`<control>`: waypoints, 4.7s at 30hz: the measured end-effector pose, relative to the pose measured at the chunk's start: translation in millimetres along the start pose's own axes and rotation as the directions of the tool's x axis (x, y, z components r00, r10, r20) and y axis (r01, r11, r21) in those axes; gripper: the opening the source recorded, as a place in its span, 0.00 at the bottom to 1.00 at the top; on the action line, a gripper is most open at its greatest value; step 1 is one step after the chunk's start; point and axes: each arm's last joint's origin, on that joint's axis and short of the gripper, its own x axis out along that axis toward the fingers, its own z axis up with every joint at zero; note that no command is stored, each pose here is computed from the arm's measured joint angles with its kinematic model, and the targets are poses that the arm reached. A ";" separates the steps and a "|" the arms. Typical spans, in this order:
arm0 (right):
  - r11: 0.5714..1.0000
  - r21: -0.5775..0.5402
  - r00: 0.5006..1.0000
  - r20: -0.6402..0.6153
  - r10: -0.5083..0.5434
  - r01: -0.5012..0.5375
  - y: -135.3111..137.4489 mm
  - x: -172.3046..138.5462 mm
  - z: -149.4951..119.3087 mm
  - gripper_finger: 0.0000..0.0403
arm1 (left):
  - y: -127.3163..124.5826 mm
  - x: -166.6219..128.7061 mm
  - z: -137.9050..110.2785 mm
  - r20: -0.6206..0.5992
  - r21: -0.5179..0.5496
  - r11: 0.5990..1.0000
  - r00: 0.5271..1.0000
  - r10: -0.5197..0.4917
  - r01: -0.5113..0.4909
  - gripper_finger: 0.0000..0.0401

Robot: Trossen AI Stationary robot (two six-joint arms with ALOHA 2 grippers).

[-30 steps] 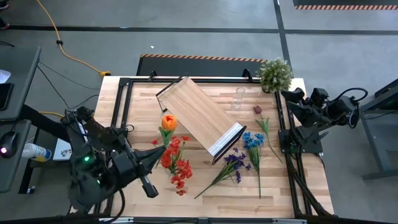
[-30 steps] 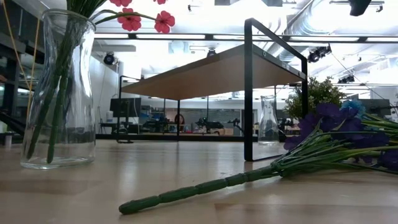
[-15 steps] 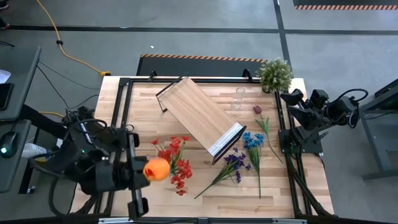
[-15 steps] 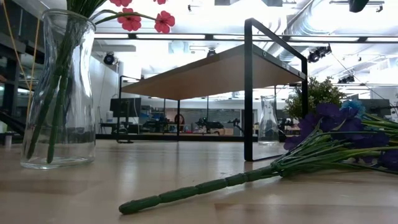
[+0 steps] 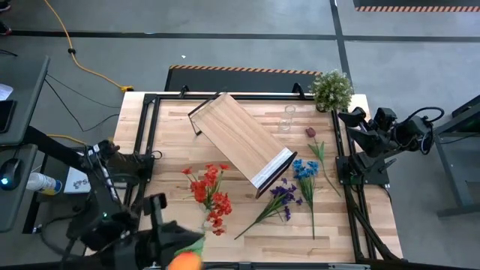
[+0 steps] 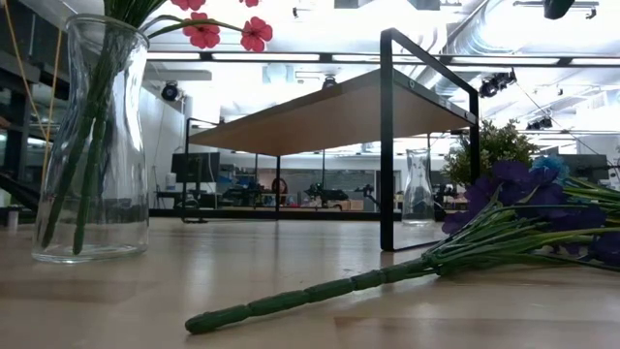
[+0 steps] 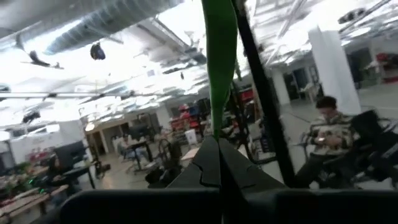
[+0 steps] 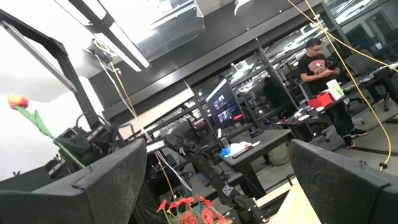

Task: Pick and place flowers into a vace then onto a shelf
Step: Put the orange tulip into the bottom transparent vase

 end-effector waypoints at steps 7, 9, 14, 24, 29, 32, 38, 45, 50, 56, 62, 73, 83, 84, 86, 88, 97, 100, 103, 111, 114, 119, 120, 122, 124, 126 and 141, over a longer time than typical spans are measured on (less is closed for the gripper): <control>1.000 0.004 1.000 0.003 0.000 0.000 0.1 0.0 0.3 0.95 | -27.3 -9.1 -7.3 0.060 0.019 1.000 0.998 0.010 -0.011 0.05; 1.000 0.005 1.000 0.005 0.001 -0.001 0.2 0.0 0.5 0.95 | -32.6 -11.6 -8.5 0.080 0.007 1.000 0.996 0.026 -0.026 0.05; 1.000 0.002 1.000 0.005 0.001 -0.001 0.2 0.0 0.5 0.95 | -44.4 -21.9 -13.5 0.112 0.028 0.996 0.990 0.080 -0.084 0.05; 1.000 -0.001 1.000 0.005 0.002 -0.002 0.2 0.0 0.5 0.95 | -48.3 -44.1 -57.1 0.143 0.013 0.976 0.966 0.215 -0.219 0.05; 1.000 0.005 1.000 0.005 0.002 -0.002 0.2 0.0 0.5 0.95 | -45.0 -49.0 -55.3 0.111 0.009 0.977 0.972 0.209 -0.211 0.05; 1.000 0.007 1.000 0.007 0.003 -0.003 0.3 0.0 0.8 0.95 | -45.7 -48.9 -57.0 0.074 0.027 0.976 0.975 0.212 -0.214 0.05; 1.000 0.009 1.000 0.010 0.004 -0.004 0.4 0.0 1.1 0.95 | -47.0 -49.3 -62.0 -0.014 0.046 0.975 0.976 0.217 -0.216 0.05; 1.000 0.028 1.000 0.010 0.004 -0.004 0.4 0.0 1.1 0.95 | -55.7 -53.4 -83.8 -0.067 0.049 0.979 0.978 0.199 -0.196 0.05; 0.999 0.037 1.000 0.011 0.004 -0.004 0.4 0.0 1.1 0.95 | -58.2 -55.6 -90.5 -0.101 0.031 0.980 0.975 0.197 -0.195 0.05; 0.998 0.058 1.000 0.006 0.018 -0.018 0.8 0.0 0.9 0.95 | -64.1 -60.8 -105.3 -0.113 0.025 0.984 0.977 0.180 -0.179 0.05; 0.997 0.071 0.999 -0.002 0.039 -0.039 1.4 0.0 0.7 0.95 | -68.6 -65.9 -119.9 -0.146 0.043 0.985 0.974 0.172 -0.168 0.05; 0.993 0.114 0.999 -0.002 0.039 -0.039 1.4 0.0 0.7 0.95 | -56.8 -78.7 -148.6 -0.214 0.114 0.982 0.962 0.172 -0.150 0.05; 0.994 0.105 1.000 -0.015 0.024 -0.023 2.2 3.6 -2.0 0.95 | -9.0 -110.2 -181.0 -0.071 -0.031 0.998 0.996 0.046 -0.048 0.05; 0.995 0.102 1.000 -0.020 0.021 -0.019 2.5 4.7 -3.0 0.95 | -3.8 -112.8 -183.3 -0.058 -0.050 0.998 0.998 0.035 -0.038 0.05; 0.995 0.095 0.999 -0.033 0.013 -0.010 3.2 7.7 -5.6 0.95 | 5.1 -117.5 -187.2 -0.036 -0.080 0.997 0.999 0.015 -0.018 0.05; 0.996 0.085 0.999 -0.049 0.006 -0.002 4.1 11.1 -8.6 0.95 | 9.9 -120.7 -190.8 -0.020 -0.094 0.996 1.000 -0.002 0.000 0.05; 0.998 0.052 0.994 -0.106 -0.016 0.022 8.9 28.1 -22.4 0.95 | 14.6 -125.6 -204.3 -0.037 -0.104 0.995 0.999 -0.010 0.006 0.05; 0.998 0.059 0.996 -0.091 -0.007 0.012 11.0 31.5 -22.4 0.95 | 15.2 -127.1 -209.9 -0.042 -0.114 0.993 0.999 -0.015 0.010 0.05; 0.999 0.045 0.998 -0.064 0.005 -0.002 12.4 32.5 -19.9 0.95 | 15.7 -129.7 -215.8 -0.052 -0.132 0.991 0.998 -0.020 0.013 0.05; 1.000 0.023 0.999 -0.035 0.015 -0.014 13.5 32.5 -16.8 0.95 | 15.2 -131.0 -217.5 -0.023 -0.130 0.990 0.999 -0.048 0.044 0.05; 1.000 0.022 0.999 -0.035 0.015 -0.014 13.5 32.5 -16.8 0.95 | 15.2 -131.1 -217.6 -0.026 -0.118 0.992 0.999 -0.046 0.043 0.05; 1.000 0.022 0.999 -0.036 0.018 -0.017 13.6 32.4 -16.8 0.95 | 20.4 -124.9 -234.0 -0.019 -0.127 0.991 0.999 -0.045 0.043 0.05; 1.000 0.022 0.999 -0.036 0.019 -0.018 13.6 32.4 -16.8 0.95 | 21.8 -123.8 -238.0 -0.015 -0.134 0.990 0.999 -0.049 0.046 0.05; 1.000 0.021 0.999 -0.036 0.019 -0.018 13.6 32.4 -16.7 0.95 | 24.1 -120.9 -243.2 -0.008 -0.151 0.987 0.999 -0.050 0.049 0.05; 1.000 0.016 0.999 -0.037 0.019 -0.019 13.6 32.4 -16.8 0.95 | 25.8 -118.7 -245.8 -0.014 -0.163 0.986 0.999 -0.040 0.037 0.05; 1.000 0.010 0.999 -0.037 0.020 -0.020 13.6 32.4 -16.8 0.95 | 26.4 -118.3 -246.7 -0.024 -0.170 0.985 0.999 -0.030 0.025 0.05; 0.999 -0.019 0.999 -0.039 0.026 -0.026 13.7 32.3 -16.8 0.95 | 20.8 -120.4 -258.8 -0.142 -0.174 0.982 0.989 0.049 -0.074 0.05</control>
